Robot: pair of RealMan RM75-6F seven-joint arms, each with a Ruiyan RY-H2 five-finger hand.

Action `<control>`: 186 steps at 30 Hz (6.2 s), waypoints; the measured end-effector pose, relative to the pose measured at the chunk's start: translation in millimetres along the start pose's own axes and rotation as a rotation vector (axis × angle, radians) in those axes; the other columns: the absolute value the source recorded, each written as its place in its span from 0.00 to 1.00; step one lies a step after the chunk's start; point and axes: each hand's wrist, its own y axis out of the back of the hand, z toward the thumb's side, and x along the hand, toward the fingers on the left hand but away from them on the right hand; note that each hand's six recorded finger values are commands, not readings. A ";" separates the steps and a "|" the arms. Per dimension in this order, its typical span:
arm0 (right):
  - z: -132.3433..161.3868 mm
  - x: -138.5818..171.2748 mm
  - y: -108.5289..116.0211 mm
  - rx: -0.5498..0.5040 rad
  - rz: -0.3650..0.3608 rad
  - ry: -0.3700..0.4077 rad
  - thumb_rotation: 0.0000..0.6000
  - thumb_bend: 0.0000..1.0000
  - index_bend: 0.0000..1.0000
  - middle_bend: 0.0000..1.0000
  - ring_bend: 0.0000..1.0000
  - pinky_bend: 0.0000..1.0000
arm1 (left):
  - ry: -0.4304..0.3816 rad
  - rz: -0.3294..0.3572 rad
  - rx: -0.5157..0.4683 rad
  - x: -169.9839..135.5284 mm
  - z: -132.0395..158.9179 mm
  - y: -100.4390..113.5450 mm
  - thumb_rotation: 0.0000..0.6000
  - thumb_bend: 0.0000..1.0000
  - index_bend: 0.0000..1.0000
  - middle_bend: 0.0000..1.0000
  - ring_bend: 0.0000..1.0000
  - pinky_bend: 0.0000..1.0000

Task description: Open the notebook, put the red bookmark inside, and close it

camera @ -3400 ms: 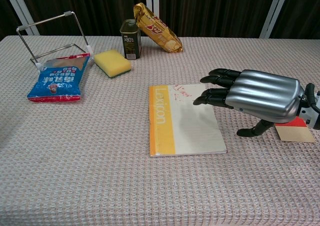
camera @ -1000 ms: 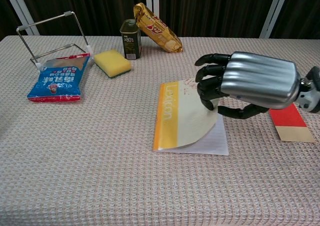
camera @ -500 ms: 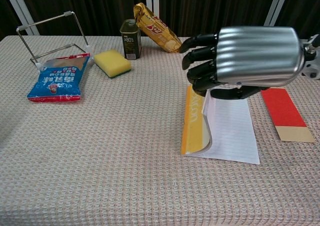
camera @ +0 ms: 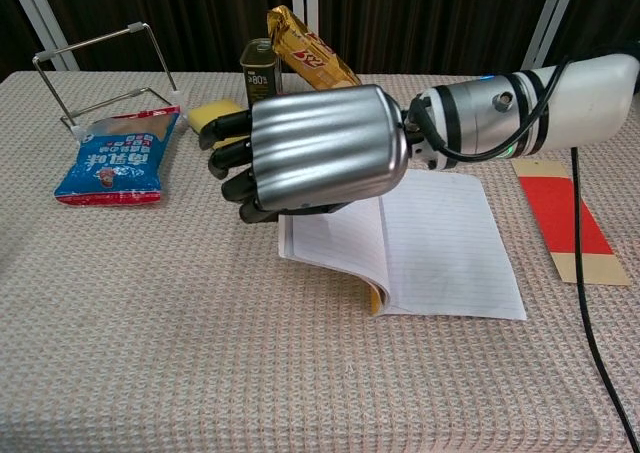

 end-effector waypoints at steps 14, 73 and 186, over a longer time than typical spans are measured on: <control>1.7 -20.6 -12.0 -0.093 0.019 -0.183 1.00 0.44 0.00 0.10 0.00 0.00 | 0.025 -0.005 -0.029 -3.5 -11.6 -7.4 1.00 0.00 0.22 0.15 0.08 0.12; 44.0 134.2 -50.7 -0.619 0.287 -0.656 1.00 0.68 0.17 0.27 0.28 0.27 | 0.005 -0.004 -0.037 -5.2 -1.9 -7.5 1.00 0.00 0.22 0.15 0.08 0.12; 46.9 289.0 -63.4 -0.201 0.561 -0.538 1.00 0.32 0.37 0.22 0.12 0.15 | -0.015 -0.008 -0.025 -4.6 12.3 -6.4 1.00 0.00 0.22 0.15 0.08 0.12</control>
